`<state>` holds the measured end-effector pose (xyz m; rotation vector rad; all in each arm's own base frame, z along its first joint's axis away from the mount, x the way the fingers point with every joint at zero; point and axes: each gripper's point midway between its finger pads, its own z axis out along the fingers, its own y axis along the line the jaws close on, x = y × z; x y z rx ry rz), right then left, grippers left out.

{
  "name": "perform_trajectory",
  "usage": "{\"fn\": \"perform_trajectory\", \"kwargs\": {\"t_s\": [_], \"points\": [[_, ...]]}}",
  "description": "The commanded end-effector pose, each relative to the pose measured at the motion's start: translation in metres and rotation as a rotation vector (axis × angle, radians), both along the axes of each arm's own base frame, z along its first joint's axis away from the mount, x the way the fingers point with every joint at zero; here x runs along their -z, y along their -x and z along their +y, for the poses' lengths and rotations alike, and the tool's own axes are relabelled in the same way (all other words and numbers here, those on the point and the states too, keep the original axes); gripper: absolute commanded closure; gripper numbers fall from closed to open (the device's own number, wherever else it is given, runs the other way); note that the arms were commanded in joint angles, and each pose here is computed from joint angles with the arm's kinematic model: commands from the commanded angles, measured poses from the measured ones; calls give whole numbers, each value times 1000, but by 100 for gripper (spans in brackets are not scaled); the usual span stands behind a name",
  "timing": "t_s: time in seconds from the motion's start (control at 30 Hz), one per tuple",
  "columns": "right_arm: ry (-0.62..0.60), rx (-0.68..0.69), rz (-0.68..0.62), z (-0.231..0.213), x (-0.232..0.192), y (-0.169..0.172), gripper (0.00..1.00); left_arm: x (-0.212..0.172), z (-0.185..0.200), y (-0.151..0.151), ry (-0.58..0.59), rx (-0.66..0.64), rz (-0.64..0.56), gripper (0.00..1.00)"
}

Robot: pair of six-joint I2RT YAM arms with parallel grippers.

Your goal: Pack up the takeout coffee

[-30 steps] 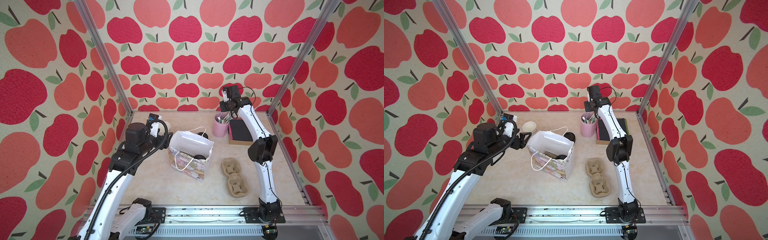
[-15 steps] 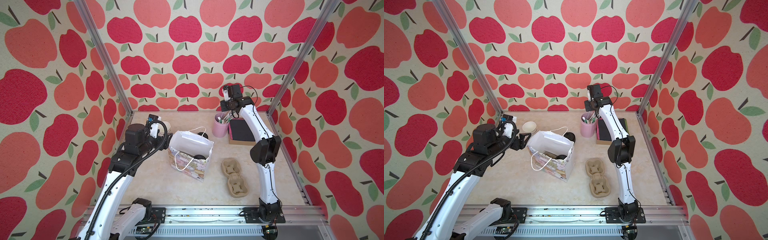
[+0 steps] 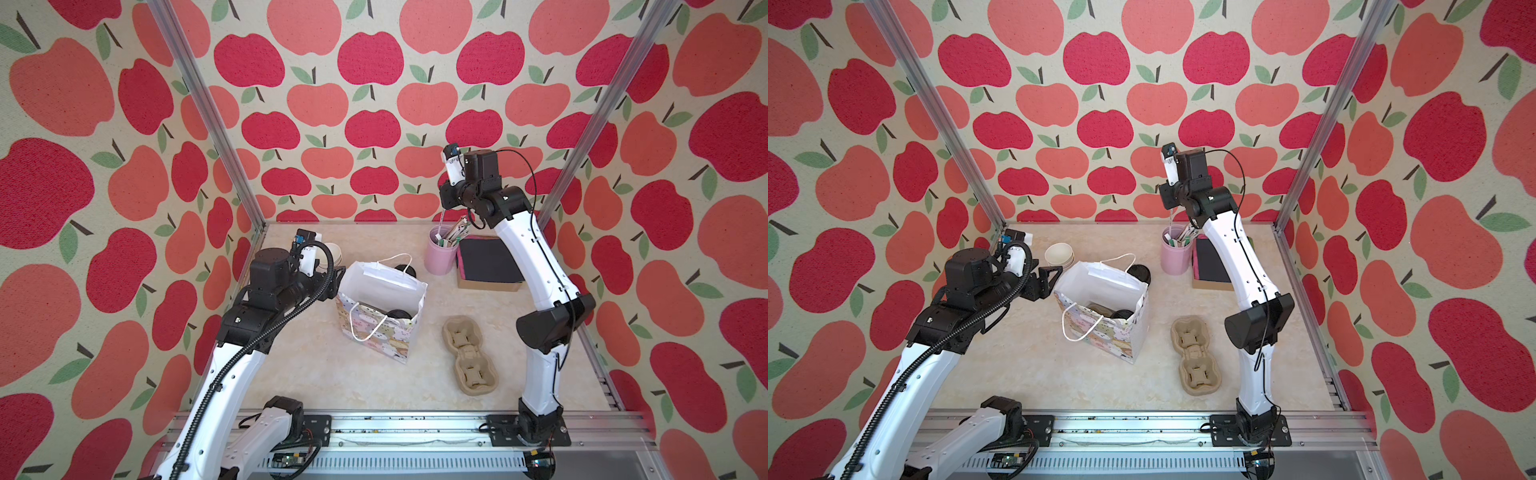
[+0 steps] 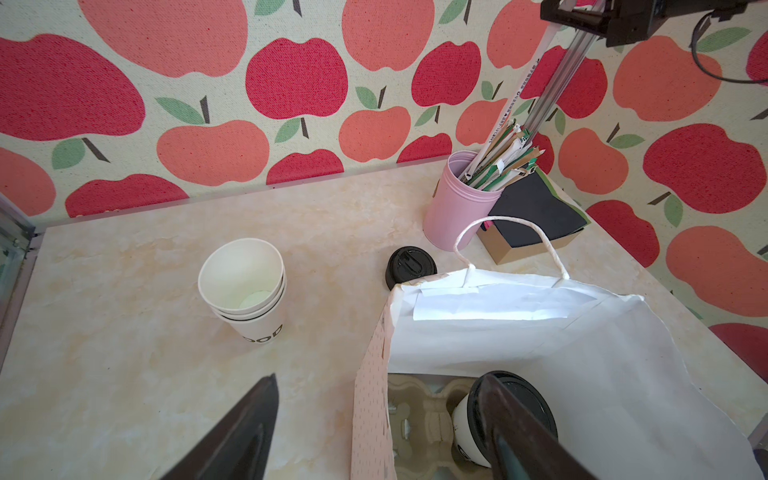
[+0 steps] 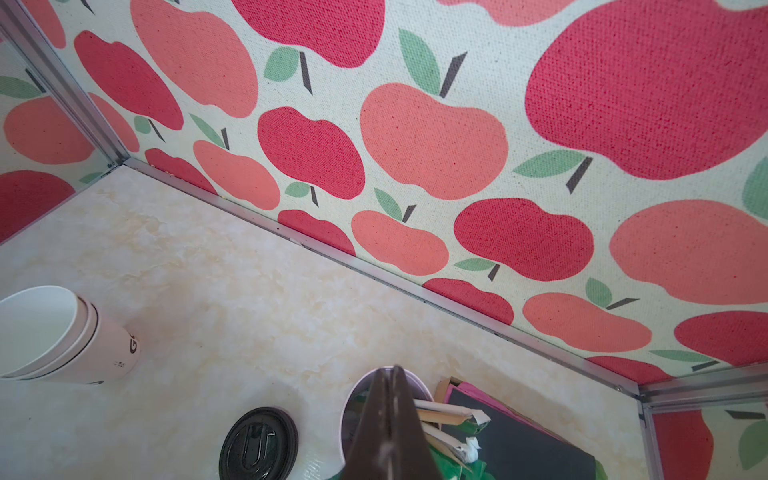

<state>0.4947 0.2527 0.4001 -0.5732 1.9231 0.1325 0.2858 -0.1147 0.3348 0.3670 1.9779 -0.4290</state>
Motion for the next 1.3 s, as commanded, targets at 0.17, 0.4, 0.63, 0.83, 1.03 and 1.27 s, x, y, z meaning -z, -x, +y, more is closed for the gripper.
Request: {"fn": "perform_trajectory", "kwargs": {"t_s": [0.17,0.4,0.63,0.83,1.03,1.27], "points": [[41,-43,-185,-3,-71,42,98,-3,-2,0,28,5,-15,19],[1,-110,-286,4,-117,82,98,-2,-2,-1,31,4,-9,13],[-60,-251,-278,28,-137,130,98,0,-1,-1,31,1,-6,4],[-85,-406,-229,55,-136,178,97,1,0,-1,31,-6,-4,1],[-124,-555,-192,81,-136,221,97,1,-1,-2,38,-10,-2,1],[-227,-711,-115,100,-139,259,96,0,0,-1,44,-15,-9,1]]}}
